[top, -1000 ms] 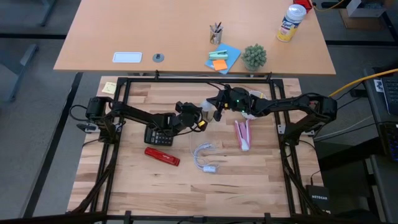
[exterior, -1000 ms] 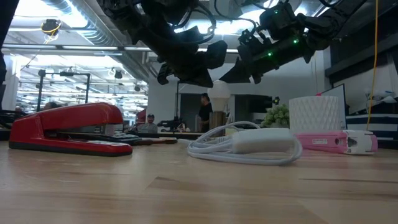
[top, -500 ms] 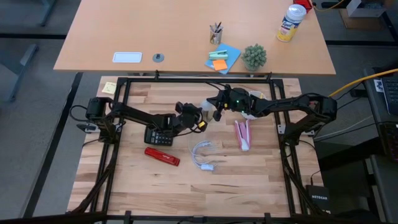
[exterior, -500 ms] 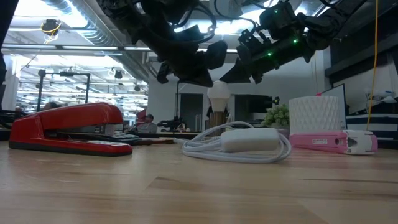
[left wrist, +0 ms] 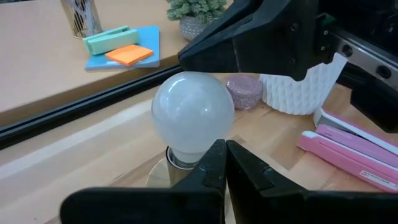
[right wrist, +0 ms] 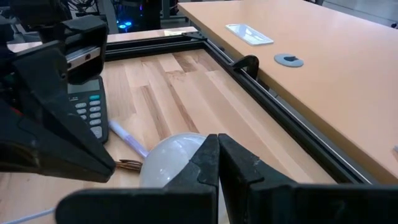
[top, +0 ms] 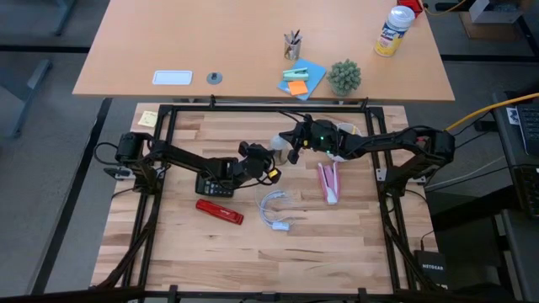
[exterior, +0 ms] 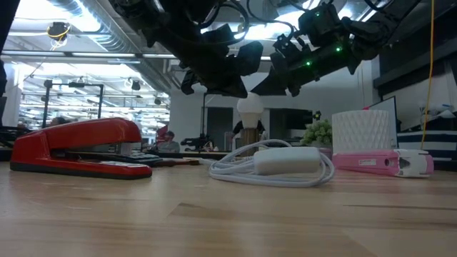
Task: Screw lightbulb
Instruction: Insert the white lightbulb into the golden lamp
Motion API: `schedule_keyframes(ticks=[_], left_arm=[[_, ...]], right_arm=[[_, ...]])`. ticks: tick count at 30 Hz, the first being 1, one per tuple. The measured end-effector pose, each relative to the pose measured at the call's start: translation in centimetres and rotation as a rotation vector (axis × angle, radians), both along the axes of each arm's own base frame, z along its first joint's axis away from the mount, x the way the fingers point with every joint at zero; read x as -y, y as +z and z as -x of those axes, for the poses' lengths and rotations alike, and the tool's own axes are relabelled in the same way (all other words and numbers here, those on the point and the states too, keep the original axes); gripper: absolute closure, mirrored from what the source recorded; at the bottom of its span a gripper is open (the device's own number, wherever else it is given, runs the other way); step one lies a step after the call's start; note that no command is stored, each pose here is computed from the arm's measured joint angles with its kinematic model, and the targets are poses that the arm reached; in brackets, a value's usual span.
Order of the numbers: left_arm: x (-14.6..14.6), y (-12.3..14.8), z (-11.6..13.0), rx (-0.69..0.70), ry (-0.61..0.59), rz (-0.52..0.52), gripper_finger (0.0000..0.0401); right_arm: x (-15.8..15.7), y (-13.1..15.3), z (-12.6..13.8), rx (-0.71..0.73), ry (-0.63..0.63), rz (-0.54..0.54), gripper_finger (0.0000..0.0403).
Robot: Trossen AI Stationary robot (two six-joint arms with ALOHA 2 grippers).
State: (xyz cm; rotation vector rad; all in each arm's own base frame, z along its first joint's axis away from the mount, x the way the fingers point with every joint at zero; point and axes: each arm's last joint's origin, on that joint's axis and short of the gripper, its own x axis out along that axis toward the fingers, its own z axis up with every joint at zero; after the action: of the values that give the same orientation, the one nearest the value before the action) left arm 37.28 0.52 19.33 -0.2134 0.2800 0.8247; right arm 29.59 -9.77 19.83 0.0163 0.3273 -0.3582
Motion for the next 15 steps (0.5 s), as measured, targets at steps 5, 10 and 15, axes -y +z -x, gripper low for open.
schedule_keyframes(ticks=[5, 10, 15], left_arm=[[-0.09, 0.00, 0.00, 0.000, 0.001, 0.001, 0.0400], [-0.41, 0.00, 0.00, 0.003, 0.010, 0.004, 0.0400], [-0.65, 0.00, 0.01, 0.010, 0.020, 0.010, 0.0400]], right_arm=[[0.12, 0.09, 0.01, 0.006, -0.033, 0.015, 0.0395], [0.20, 0.11, 0.04, 0.004, -0.065, 0.027, 0.0395], [0.21, 0.14, 0.03, 0.007, -0.067, 0.029, 0.0395]])
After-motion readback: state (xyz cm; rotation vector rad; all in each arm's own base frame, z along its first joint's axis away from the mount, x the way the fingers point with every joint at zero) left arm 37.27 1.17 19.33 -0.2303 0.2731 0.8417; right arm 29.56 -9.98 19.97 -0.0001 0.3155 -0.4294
